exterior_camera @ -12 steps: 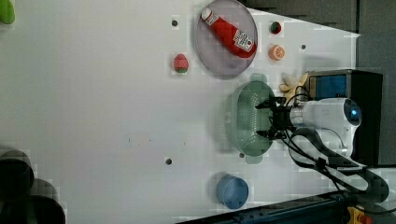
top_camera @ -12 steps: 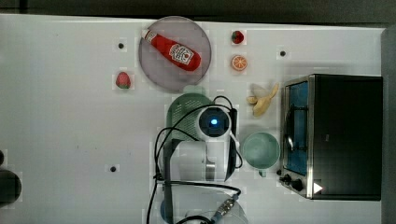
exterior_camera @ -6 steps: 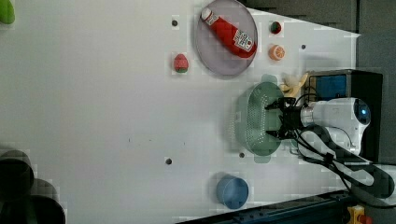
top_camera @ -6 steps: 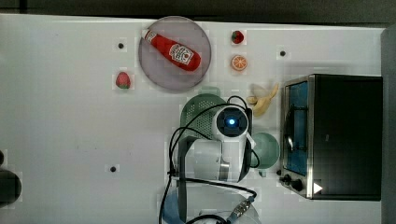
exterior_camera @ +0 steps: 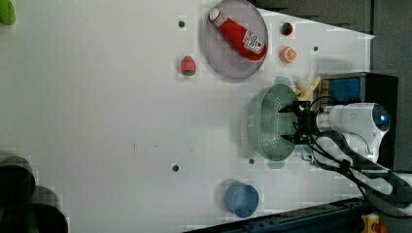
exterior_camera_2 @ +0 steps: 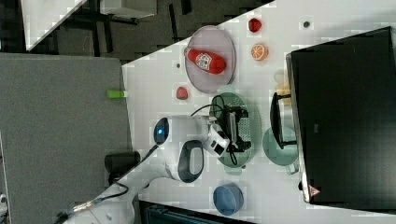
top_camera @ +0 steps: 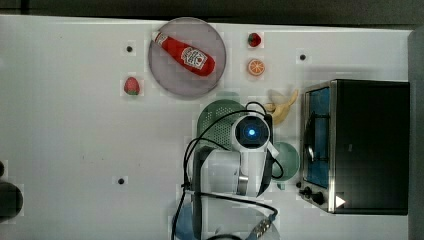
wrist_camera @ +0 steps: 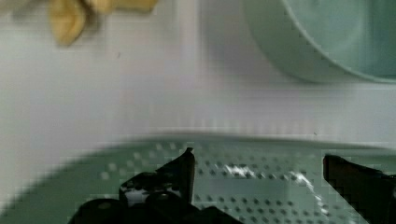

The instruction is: Drag strainer left to right.

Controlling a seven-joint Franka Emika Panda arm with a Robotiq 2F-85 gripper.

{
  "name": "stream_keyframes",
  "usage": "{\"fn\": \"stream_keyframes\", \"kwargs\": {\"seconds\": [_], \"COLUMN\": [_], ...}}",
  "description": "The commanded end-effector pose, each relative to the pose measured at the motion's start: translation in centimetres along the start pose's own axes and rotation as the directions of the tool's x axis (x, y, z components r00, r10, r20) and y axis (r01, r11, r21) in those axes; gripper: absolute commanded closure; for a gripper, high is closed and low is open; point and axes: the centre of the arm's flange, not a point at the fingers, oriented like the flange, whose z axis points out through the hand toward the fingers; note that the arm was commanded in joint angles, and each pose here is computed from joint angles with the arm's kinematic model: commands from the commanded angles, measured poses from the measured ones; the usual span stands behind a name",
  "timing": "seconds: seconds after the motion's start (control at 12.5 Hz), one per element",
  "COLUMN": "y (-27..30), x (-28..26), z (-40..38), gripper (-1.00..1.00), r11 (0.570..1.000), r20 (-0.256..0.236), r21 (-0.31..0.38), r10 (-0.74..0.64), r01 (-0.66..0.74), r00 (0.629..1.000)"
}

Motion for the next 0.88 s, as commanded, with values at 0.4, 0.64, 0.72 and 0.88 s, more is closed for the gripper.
{"fn": "stream_keyframes", "kwargs": {"seconds": [0.4, 0.64, 0.72, 0.88], "y": [-2.1, -0.5, 0.1, 1.4], "x": [-2.1, -1.3, -1.0, -0.8], "z": [-20.7, -31.0, -34.0, -38.7], "gripper": [-1.00, -1.00, -1.00, -1.00], "r11": [0.846, 0.789, 0.779, 0.779], "r20": [-0.034, -0.031, -0.029, -0.013], "r21": [0.099, 0.089, 0.087, 0.073], "r10": [-0.524, -0.608, -0.622, -0.624], "r01": [0.525, 0.608, 0.622, 0.623], "r00": [0.851, 0.793, 0.783, 0.782]}}
